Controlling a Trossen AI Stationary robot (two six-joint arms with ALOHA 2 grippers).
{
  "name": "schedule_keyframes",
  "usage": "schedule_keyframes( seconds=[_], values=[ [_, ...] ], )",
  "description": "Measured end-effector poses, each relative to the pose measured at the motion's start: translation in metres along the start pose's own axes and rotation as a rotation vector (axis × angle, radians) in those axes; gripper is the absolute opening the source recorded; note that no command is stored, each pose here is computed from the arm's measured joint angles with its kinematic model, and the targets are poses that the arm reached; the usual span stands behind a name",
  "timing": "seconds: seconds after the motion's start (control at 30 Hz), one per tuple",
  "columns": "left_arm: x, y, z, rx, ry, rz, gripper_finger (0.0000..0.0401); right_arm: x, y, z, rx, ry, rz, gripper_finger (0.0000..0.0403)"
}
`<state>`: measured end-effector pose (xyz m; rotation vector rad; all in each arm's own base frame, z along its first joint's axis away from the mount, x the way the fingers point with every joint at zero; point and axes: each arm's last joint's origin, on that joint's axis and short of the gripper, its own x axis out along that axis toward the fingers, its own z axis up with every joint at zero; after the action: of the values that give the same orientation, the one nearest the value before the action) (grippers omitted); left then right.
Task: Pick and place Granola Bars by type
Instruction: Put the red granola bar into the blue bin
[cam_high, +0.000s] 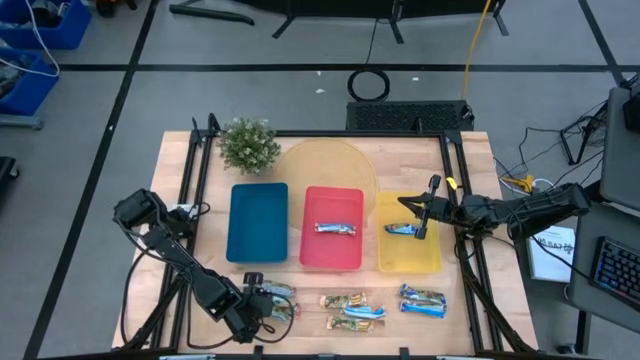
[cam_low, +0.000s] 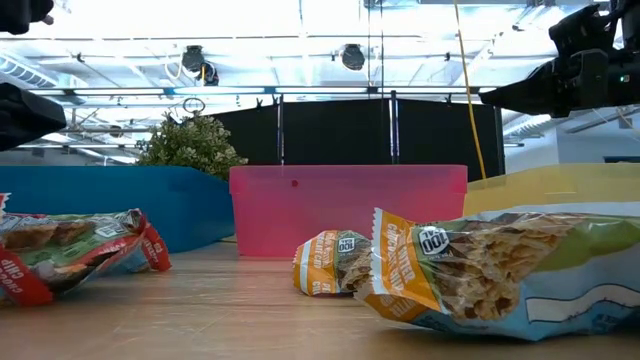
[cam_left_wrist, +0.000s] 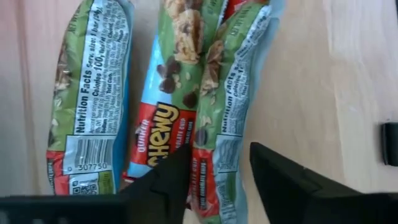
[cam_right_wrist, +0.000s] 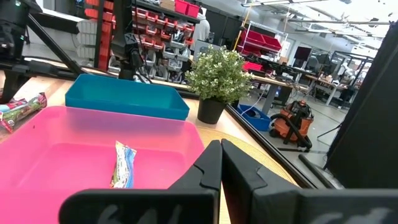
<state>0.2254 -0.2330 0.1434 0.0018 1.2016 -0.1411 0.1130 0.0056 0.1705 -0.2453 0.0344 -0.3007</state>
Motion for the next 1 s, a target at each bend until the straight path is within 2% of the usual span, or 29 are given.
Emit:
schedule_keyframes(
  seconds=[0.27, 0.47, 0.6, 0.67, 0.73, 0.87, 1.0],
  values=[
    [0.001, 0.003, 0.002, -0.019, 0.055, -0.053, 0.0034, 0.000, 0.000, 0.000, 0.000, 0.000, 0.000, 0.0000],
    [-0.001, 0.004, 0.003, -0.025, 0.094, -0.097, 0.0030, 0.000, 0.000, 0.000, 0.000, 0.000, 0.000, 0.0000],
    [-0.010, 0.002, 0.006, -0.026, 0.097, -0.114, 0.0068, 0.000, 0.000, 0.000, 0.001, 0.000, 0.000, 0.0000],
    [-0.020, 0.000, 0.010, -0.014, 0.071, -0.124, 0.0073, 0.000, 0.000, 0.000, 0.001, 0.000, 0.000, 0.0000],
    [-0.030, -0.001, 0.012, 0.020, 0.048, -0.112, 0.0061, 0.000, 0.000, 0.000, 0.001, 0.000, 0.000, 0.0000],
    [-0.060, -0.001, 0.018, 0.079, -0.047, -0.032, 0.0010, 0.000, 0.000, 0.000, 0.000, 0.001, 0.000, 0.0000],
    [-0.077, 0.001, 0.020, 0.020, -0.091, -0.062, 0.0017, 0.000, 0.000, -0.001, -0.004, 0.011, 0.003, 0.0000]
  ],
)
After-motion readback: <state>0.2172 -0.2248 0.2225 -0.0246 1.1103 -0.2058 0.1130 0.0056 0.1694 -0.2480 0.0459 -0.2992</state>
